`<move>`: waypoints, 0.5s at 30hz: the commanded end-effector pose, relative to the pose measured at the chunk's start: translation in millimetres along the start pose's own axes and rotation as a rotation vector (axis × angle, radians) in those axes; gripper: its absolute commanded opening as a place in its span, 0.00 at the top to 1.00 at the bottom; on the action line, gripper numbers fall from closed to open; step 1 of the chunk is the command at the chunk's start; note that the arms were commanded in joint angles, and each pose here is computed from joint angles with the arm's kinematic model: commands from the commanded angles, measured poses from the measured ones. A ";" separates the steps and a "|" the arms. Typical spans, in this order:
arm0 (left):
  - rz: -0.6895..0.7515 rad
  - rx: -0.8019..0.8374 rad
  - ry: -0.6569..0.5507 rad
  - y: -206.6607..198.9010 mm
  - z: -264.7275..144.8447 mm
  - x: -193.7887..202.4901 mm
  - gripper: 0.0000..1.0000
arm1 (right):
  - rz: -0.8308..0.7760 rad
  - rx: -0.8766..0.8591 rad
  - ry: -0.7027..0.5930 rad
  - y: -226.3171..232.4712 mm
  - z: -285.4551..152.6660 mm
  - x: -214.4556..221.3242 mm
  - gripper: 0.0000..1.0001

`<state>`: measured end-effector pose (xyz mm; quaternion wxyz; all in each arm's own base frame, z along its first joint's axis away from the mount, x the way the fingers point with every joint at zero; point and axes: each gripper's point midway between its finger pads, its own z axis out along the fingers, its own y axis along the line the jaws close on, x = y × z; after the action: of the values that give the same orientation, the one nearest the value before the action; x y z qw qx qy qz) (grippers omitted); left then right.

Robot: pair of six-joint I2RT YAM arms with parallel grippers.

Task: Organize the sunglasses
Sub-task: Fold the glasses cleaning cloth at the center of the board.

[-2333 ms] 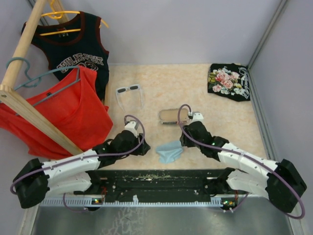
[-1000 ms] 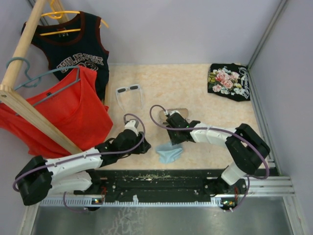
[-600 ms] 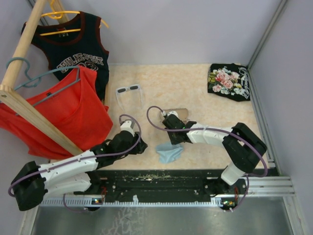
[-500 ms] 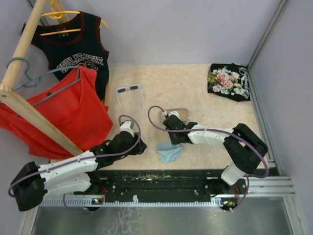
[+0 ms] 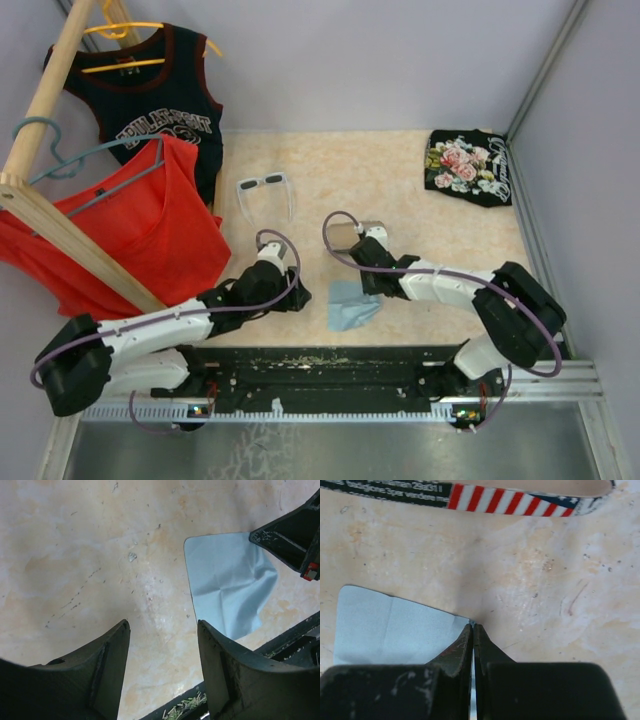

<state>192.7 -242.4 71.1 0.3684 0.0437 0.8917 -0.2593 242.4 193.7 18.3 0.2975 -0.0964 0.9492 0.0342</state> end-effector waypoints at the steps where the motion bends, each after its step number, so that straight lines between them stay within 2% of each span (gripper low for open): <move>1: 0.021 0.081 -0.039 -25.5 14.2 -25.4 0.38 | 0.058 0.036 -0.040 -14.8 -3.6 -4.6 1.00; 8: 0.116 0.133 -0.009 -44.0 43.4 -32.2 0.41 | 0.107 -0.064 -0.070 -4.3 -0.5 -4.5 1.00; 15: 0.203 0.149 0.094 -49.9 75.6 -15.5 0.47 | 0.150 -0.148 -0.128 2.9 0.2 -15.2 1.00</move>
<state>231.3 -301.6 57.6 0.3489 0.1299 0.8883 -0.2691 246.6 188.7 18.5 0.3283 -0.0547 0.9386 0.0912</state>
